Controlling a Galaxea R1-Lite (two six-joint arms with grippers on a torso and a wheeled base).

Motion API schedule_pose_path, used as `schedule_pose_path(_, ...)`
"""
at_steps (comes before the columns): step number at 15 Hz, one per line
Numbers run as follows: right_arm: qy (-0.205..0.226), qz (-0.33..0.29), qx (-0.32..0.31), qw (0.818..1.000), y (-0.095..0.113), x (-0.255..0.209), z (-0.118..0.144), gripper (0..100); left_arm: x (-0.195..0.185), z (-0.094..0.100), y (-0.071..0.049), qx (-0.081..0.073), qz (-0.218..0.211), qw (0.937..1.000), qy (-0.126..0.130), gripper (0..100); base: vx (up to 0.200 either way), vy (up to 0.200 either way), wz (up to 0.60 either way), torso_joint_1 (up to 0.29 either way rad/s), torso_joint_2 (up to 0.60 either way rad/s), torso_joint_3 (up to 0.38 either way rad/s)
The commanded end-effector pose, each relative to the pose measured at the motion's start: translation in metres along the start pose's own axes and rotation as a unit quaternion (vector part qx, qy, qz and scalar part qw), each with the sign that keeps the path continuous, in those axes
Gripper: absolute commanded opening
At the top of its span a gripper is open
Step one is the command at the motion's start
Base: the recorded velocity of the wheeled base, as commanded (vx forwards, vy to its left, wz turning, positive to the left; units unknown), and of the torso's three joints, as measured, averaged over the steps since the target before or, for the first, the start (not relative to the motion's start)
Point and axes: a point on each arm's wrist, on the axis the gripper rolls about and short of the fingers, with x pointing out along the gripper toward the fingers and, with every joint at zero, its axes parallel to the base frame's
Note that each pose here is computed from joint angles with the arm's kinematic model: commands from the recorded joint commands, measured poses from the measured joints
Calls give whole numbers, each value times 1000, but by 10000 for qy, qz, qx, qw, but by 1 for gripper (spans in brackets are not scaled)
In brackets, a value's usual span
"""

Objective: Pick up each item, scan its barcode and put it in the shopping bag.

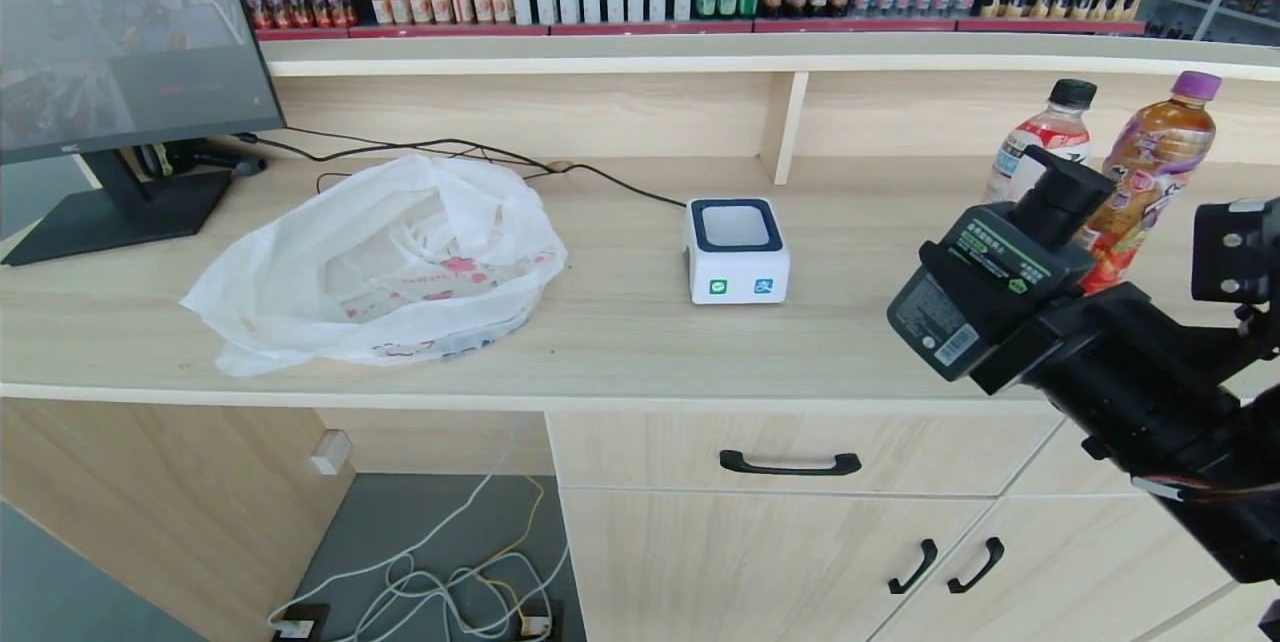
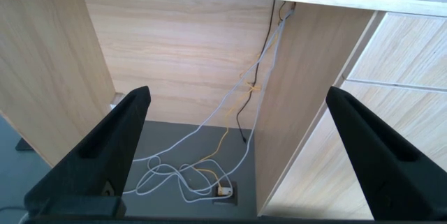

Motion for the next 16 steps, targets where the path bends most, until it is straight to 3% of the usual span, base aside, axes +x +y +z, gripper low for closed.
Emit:
schedule_pose_path(1,-53,0,7,10000,0,-1,3,0,0,0,0,8,-5,10000,-1,100,0,200,0,-7,2,7)
schedule_pose_path(16,-367,6,78,9993,0,13,13,0,0,0,0,-7,3,10000,-1,100,0,200,0,2,3,3)
